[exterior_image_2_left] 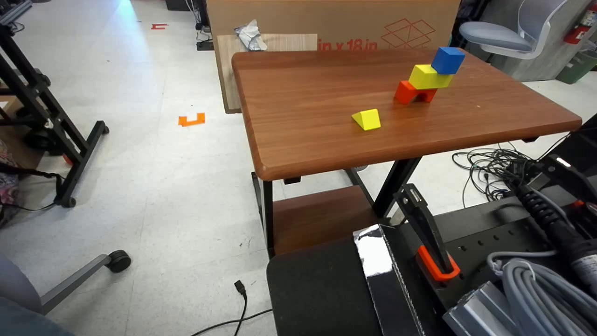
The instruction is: Put the green block on top of the stack of blocks
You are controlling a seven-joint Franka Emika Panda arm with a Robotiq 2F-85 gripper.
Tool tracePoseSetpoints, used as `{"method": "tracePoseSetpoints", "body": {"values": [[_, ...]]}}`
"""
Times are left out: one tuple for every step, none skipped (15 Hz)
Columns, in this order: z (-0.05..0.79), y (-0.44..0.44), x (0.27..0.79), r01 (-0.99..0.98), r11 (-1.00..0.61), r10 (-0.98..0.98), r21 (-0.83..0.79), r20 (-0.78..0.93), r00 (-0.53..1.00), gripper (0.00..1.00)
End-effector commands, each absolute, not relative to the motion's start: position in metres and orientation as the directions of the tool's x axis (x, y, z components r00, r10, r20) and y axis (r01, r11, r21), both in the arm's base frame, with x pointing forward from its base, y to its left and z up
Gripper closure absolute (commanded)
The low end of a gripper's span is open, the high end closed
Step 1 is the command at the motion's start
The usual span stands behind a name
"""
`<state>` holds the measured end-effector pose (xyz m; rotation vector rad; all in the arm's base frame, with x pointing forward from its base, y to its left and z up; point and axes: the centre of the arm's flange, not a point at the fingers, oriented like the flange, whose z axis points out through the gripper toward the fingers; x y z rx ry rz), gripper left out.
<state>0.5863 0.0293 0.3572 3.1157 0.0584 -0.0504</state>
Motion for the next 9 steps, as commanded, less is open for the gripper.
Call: {"method": "tracePoseSetpoints", "body": {"values": [[0.358, 0.024, 0.545, -0.008, -1.000, -0.008, -0.011, -0.003, 1.000, 0.58], [0.355, 0.023, 0.540, -0.019, -1.000, -0.019, -0.014, -0.004, 1.000, 0.58], [0.353, 0.023, 0.537, -0.028, -0.999, -0.028, -0.015, -0.006, 1.000, 0.58], [0.350, 0.021, 0.536, -0.042, -0.999, -0.042, -0.012, -0.011, 0.999, 0.58], [0.346, 0.020, 0.535, -0.055, -0.998, -0.054, -0.009, -0.011, 0.998, 0.58], [0.340, 0.018, 0.534, -0.068, -0.998, -0.068, 0.002, -0.021, 0.997, 0.58], [0.335, 0.017, 0.533, -0.080, -0.997, -0.080, 0.005, -0.026, 0.996, 0.58], [0.331, 0.015, 0.533, -0.093, -0.996, -0.093, 0.009, -0.032, 0.995, 0.58], [0.327, 0.012, 0.532, -0.104, -0.995, -0.104, 0.011, -0.041, 0.994, 0.58]]}}
